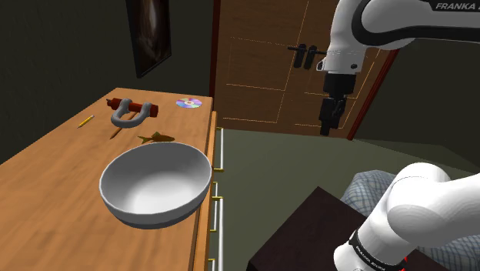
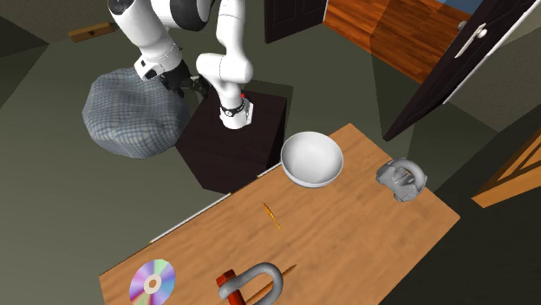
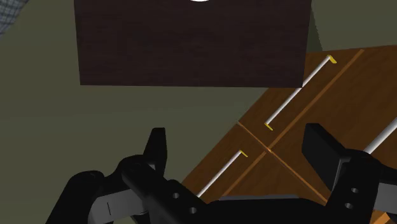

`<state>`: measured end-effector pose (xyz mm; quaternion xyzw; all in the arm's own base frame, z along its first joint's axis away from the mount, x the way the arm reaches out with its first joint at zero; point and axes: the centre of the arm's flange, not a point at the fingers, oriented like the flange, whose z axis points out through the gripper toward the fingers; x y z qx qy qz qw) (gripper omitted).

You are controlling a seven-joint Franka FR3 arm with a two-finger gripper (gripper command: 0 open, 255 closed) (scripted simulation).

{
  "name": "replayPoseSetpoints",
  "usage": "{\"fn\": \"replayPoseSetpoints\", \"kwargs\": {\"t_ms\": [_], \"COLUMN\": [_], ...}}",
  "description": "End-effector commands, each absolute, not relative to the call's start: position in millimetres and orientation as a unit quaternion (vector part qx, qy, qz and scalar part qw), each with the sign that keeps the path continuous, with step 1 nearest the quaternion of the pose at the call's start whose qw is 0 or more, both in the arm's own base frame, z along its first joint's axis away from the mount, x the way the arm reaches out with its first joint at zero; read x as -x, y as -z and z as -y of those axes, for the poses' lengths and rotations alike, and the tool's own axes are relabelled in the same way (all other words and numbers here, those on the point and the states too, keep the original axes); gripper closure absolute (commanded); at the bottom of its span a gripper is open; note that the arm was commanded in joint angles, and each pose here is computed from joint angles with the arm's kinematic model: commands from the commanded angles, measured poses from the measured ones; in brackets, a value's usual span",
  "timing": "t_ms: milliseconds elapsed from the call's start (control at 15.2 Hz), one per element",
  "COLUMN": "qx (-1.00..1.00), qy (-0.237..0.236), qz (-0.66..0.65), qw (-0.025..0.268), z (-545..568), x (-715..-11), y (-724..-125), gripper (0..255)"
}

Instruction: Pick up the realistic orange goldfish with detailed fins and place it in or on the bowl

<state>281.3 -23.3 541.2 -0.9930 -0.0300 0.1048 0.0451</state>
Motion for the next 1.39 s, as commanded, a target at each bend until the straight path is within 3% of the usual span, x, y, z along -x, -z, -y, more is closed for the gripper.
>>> {"fn": "replayPoseSetpoints", "kwargs": {"t_ms": [0,1320], "qx": [0.993,0.969], "qy": [-0.105,0.037], "qz": [0.030,0.231], "qw": [0.045,0.082], "z": [23.3,-123.9], "x": [-281.3,-444.1], "y": [-541.2,-499.4], "gripper": [0,0]}}
